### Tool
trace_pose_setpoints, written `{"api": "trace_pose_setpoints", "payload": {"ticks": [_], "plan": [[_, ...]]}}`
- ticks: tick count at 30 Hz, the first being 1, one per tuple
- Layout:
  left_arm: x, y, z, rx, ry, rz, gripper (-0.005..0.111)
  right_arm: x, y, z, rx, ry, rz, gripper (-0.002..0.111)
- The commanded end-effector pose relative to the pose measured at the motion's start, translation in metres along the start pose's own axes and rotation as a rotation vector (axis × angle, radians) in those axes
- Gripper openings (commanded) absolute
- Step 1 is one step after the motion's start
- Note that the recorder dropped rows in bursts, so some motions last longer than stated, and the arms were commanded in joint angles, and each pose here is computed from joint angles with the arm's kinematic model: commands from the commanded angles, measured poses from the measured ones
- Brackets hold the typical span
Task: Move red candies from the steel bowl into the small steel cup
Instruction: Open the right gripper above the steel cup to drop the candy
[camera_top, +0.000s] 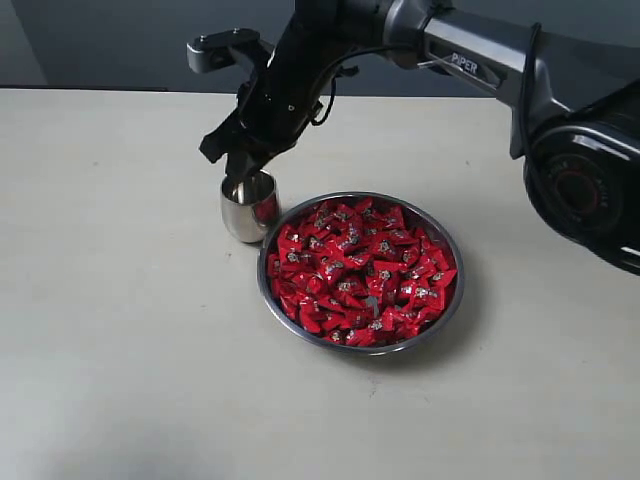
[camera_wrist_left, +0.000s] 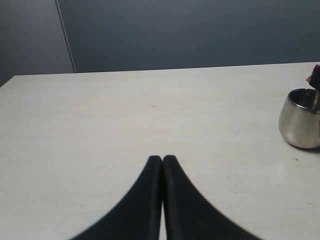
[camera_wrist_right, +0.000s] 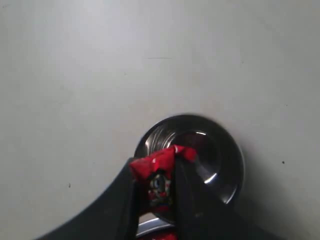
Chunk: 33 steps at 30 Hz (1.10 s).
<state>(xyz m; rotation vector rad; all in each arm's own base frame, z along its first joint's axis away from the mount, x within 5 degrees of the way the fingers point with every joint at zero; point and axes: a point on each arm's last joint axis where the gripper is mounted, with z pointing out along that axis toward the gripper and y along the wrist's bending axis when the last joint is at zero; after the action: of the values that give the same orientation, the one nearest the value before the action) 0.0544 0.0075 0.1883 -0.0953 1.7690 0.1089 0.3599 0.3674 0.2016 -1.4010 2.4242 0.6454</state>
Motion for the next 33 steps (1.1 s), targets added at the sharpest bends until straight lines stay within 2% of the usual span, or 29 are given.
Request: {"api": "trace_pose_setpoints", "payload": {"ticks": [1,7,9,13,15,21,23,25,26,27,30,33], "plan": [[0.001,0.000,0.000,0.000,-0.002,-0.002,0.000,-0.001,-0.004,0.004,0.019,-0.012,0.001,-0.001],[0.001,0.000,0.000,0.000,-0.002,-0.002,0.000,-0.001,-0.007,0.003,0.046,-0.018,-0.011,0.000],[0.001,0.000,0.000,0.000,-0.002,-0.002,0.000,-0.001,-0.007,0.003,0.046,-0.018,-0.011,0.008],[0.001,0.000,0.000,0.000,-0.002,-0.002,0.000,-0.001,-0.006,0.003,0.045,-0.016,0.007,0.033],[0.001,0.000,0.000,0.000,-0.002,-0.002,0.000,-0.001,-0.006,0.003,0.045,-0.017,0.017,0.038],[0.001,0.000,0.000,0.000,-0.002,-0.002,0.000,0.001,-0.007,0.003,0.051,0.008,0.015,0.037],[0.001,0.000,0.000,0.000,-0.002,-0.002,0.000,0.003,-0.007,0.003,0.050,0.025,0.013,0.032],[0.001,0.000,0.000,0.000,-0.002,-0.002,0.000,0.003,-0.006,0.001,0.046,0.030,0.012,0.014],[0.001,0.000,0.000,0.000,-0.002,-0.002,0.000,0.002,-0.005,-0.001,0.048,0.026,0.010,0.002],[0.001,0.000,0.000,0.000,-0.002,-0.002,0.000,0.001,-0.004,-0.004,0.050,0.018,0.007,-0.001],[0.001,0.000,0.000,0.000,-0.002,-0.002,0.000,-0.007,-0.004,-0.029,0.143,-0.035,-0.003,-0.001],[0.001,0.000,0.000,0.000,-0.002,-0.002,0.000,-0.021,-0.006,-0.071,0.203,-0.206,0.051,-0.001]]}}
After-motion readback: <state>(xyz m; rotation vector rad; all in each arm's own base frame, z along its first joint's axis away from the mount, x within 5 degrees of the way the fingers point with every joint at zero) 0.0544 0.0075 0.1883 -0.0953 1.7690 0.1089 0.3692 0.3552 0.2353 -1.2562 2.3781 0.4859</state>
